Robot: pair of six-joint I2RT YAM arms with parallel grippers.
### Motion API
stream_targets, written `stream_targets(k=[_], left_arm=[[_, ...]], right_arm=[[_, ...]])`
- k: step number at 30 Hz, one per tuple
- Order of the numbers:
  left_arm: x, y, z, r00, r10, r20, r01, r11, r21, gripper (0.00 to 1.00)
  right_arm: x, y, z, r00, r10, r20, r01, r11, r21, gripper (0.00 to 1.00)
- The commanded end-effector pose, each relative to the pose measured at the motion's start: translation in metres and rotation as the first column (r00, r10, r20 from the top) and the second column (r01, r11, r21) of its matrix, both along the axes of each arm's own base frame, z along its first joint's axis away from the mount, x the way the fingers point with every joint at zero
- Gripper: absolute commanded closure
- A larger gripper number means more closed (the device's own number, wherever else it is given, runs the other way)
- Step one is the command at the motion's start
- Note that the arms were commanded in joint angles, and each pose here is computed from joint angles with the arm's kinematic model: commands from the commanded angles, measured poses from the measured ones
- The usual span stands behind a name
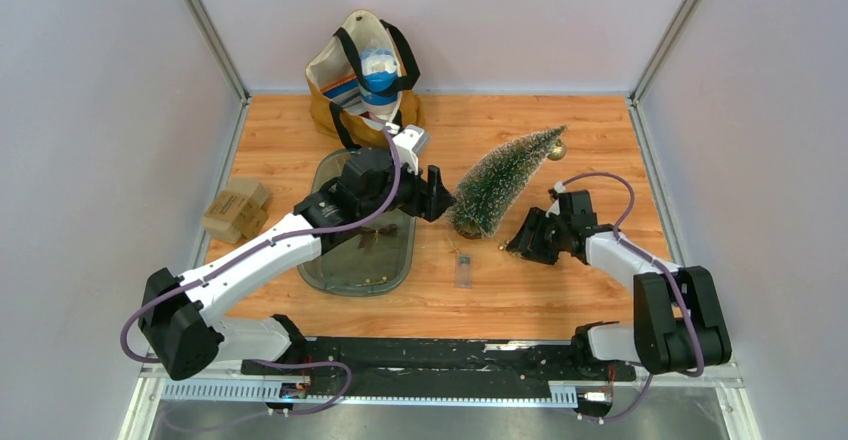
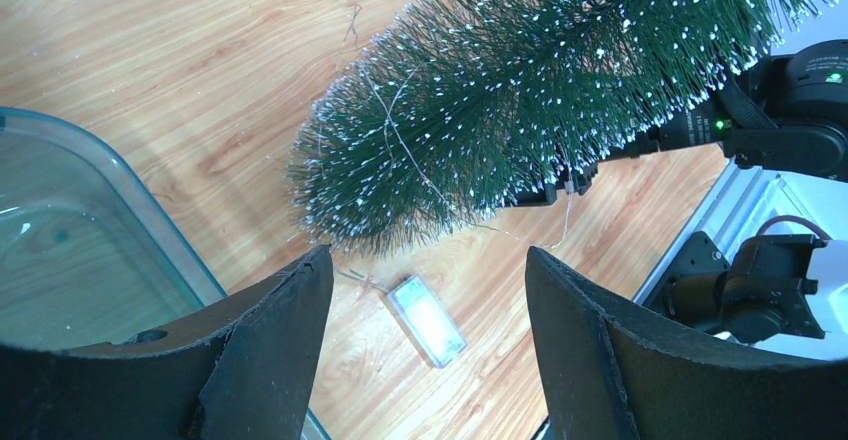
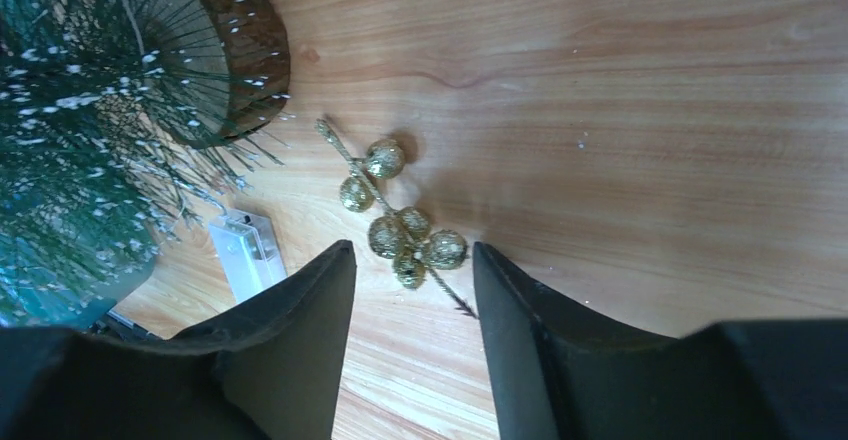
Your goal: Decorate the small christmas tree
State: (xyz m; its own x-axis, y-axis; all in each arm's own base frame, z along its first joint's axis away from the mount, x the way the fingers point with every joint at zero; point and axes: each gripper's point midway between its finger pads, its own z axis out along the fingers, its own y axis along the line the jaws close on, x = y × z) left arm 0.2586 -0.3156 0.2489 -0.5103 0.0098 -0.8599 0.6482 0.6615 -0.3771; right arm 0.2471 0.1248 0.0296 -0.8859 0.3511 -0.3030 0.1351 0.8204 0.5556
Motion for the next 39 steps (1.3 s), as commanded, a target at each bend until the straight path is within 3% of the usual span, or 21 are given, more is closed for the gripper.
stream_targets(k=[1,11,15,20,23,26,29,39], left_arm=[[0.002,0.000,0.009,1.000,-0.001,0.022,0.002,1.000,-0.019,0.22],[0.001,0.004,0.002,1.000,0.006,0.010,-0.006,1.000,-0.007,0.22],[0.002,0.004,0.001,1.000,0.009,0.008,-0.008,1.000,-0.007,0.22],[0.004,0.002,0.000,1.000,0.004,0.004,-0.004,1.000,-0.012,0.22],[0.005,-0.001,-0.001,1.000,0.001,-0.001,-0.001,1.000,-0.016,0.22],[0.005,-0.002,-0.001,1.000,-0.006,-0.006,0.006,1.000,-0.019,0.22],[0.004,0.000,0.000,1.000,-0.002,-0.006,0.001,1.000,-0.019,0.22],[0.004,0.009,0.000,0.999,0.037,-0.002,-0.037,0.999,-0.013,0.22]], right_arm=[[0.006,-0.006,-0.010,1.000,-0.024,0.002,0.024,0.999,-0.039,0.49],[0.010,-0.036,0.005,0.972,-0.210,0.109,0.221,0.970,-0.102,0.71],[-0.001,-0.060,0.008,0.930,-0.342,0.137,0.357,0.928,-0.105,0.72],[-0.022,-0.058,0.009,0.905,-0.404,0.134,0.411,0.911,-0.027,0.75],[-0.023,-0.051,0.016,0.890,-0.419,0.177,0.416,0.908,0.059,0.70],[-0.008,-0.064,0.032,0.843,-0.468,0.266,0.469,0.881,0.063,0.66],[0.007,-0.068,0.045,0.844,-0.450,0.291,0.461,0.887,0.033,0.66],[0.060,-0.046,0.044,0.939,-0.288,0.186,0.299,0.954,-0.028,0.68]])
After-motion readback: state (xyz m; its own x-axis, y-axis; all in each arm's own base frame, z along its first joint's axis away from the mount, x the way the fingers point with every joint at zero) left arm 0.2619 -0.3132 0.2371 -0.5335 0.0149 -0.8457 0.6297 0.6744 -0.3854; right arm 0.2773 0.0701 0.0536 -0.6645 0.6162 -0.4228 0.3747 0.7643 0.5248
